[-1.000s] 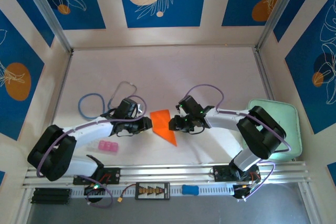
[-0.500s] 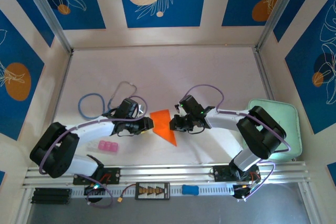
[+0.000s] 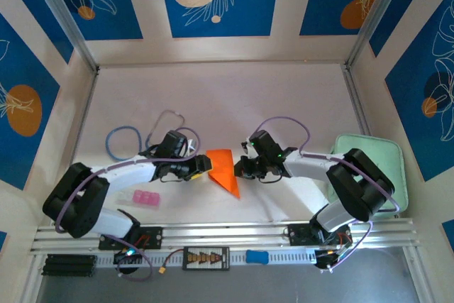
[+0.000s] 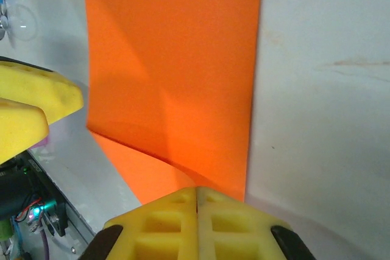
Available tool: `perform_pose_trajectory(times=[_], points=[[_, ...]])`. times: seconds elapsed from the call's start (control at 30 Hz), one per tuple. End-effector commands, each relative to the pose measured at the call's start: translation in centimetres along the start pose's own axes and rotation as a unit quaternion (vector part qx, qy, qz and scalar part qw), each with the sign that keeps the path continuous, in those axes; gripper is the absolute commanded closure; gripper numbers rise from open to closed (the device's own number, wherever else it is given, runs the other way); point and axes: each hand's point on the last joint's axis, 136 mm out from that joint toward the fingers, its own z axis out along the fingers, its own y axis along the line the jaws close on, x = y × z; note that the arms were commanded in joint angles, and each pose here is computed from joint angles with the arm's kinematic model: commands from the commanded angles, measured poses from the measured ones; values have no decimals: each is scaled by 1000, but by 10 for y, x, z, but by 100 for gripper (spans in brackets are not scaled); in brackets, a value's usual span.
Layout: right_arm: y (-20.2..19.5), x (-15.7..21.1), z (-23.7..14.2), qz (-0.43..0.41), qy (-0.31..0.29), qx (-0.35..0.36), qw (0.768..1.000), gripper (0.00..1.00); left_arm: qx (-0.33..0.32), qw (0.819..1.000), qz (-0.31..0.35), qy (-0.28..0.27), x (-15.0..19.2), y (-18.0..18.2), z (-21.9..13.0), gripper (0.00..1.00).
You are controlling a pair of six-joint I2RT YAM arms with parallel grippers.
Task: Fold a paper plane with a square sheet of paper (pick it up from the middle)
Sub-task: Fourth fold the wing at the center of the table.
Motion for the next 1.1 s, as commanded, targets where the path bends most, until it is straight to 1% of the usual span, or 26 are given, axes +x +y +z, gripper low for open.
perform_pose_trajectory(times=[0.0, 0.33, 0.7, 0.77, 0.83, 0.97, 1.0, 1.07], points=[[8, 0, -8, 1, -6, -35, 999, 94, 27, 1000, 1, -1, -9, -14, -1, 42], [7, 2, -10, 4, -8, -49, 999, 94, 57, 998, 5, 3, -16, -30, 5, 42], [1, 2, -9, 10, -6, -45, 999, 93, 74, 997, -10, 21, -22, -34, 22, 48], [0, 2, -9, 10, -5, -45, 999, 93, 80, 996, -12, 23, -23, -35, 24, 51], [0, 2, -8, 10, -5, -44, 999, 92, 84, 996, -14, 24, -23, -37, 25, 57], [-1, 2, -9, 9, -5, -34, 999, 85, 85, 996, -20, 22, -23, -35, 27, 76], [-2, 1, -11, 5, -9, -26, 1000, 82, 86, 996, -21, 22, -23, -35, 27, 80], [-5, 1, -16, -1, -20, -8, 1000, 74, 90, 996, -23, 20, -24, -36, 27, 83]])
